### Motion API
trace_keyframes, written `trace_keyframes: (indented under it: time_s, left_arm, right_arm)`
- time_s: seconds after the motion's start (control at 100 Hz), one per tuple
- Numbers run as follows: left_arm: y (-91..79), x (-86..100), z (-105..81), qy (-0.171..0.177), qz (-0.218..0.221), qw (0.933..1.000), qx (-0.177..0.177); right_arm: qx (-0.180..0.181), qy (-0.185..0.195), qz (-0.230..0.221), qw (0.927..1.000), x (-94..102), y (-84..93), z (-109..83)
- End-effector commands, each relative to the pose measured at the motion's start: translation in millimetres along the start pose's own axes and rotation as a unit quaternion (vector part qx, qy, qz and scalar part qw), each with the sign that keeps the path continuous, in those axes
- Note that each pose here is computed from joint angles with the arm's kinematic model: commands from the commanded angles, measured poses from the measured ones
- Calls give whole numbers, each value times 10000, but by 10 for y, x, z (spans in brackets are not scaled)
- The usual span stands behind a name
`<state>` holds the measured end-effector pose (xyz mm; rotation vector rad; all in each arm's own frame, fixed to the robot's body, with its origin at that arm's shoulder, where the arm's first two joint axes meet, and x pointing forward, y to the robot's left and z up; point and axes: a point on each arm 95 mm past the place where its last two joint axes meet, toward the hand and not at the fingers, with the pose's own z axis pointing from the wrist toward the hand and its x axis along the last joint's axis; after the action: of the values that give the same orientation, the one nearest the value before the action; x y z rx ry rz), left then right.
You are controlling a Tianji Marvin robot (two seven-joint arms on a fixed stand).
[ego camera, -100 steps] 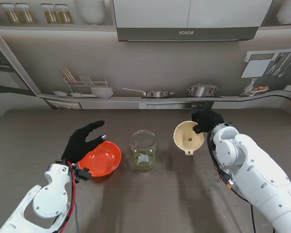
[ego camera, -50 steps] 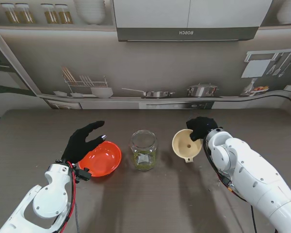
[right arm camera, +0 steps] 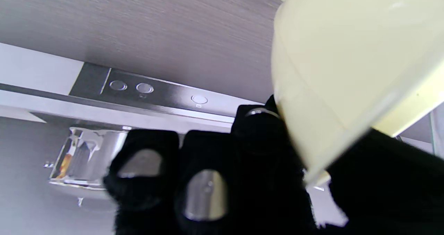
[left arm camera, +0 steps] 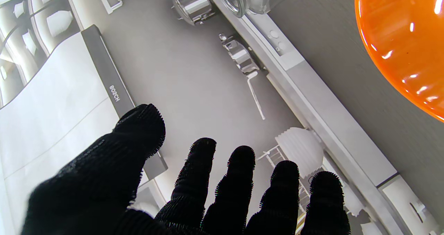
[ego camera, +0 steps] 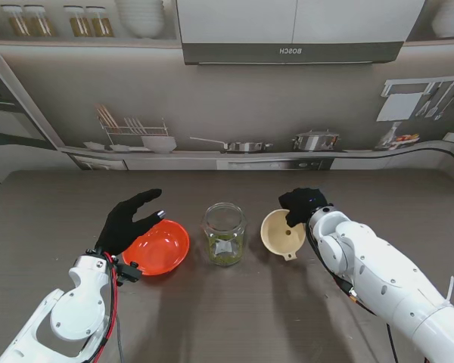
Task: Pour mung beans into a glass jar with a funnel
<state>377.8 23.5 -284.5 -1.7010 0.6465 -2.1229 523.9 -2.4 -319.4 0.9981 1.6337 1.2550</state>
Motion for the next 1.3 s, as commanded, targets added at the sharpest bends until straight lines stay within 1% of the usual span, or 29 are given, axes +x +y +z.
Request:
trace_keyframes:
  time_s: [0.0,0.15,0.33,0.65,1.01,1.29]
  left_arm:
    - [17,15,-10,-8,-41,10000,-69]
    - [16,15,-13,-14,-47,10000,-75]
    - [16,15,-15,-28,-59,9999,-81]
    - [11,15,-19,-44,-75,9999,-85]
    - [6,17,-26,-67,-93,9999,-89]
    - [-6,12,-30,-71,-82,9999,-75]
  right_arm:
    - [80,83,19,9999,93,-41,-4]
    - [49,121,52,9999,153,-73,-20]
    - [41,182,55,9998,223,-77,-105]
    - [130,286,-181,9993,319,-75,-219]
    - [341,264,-267,9987,353,-53,-267]
    - [400,234,-315,9984,344,-30,-279]
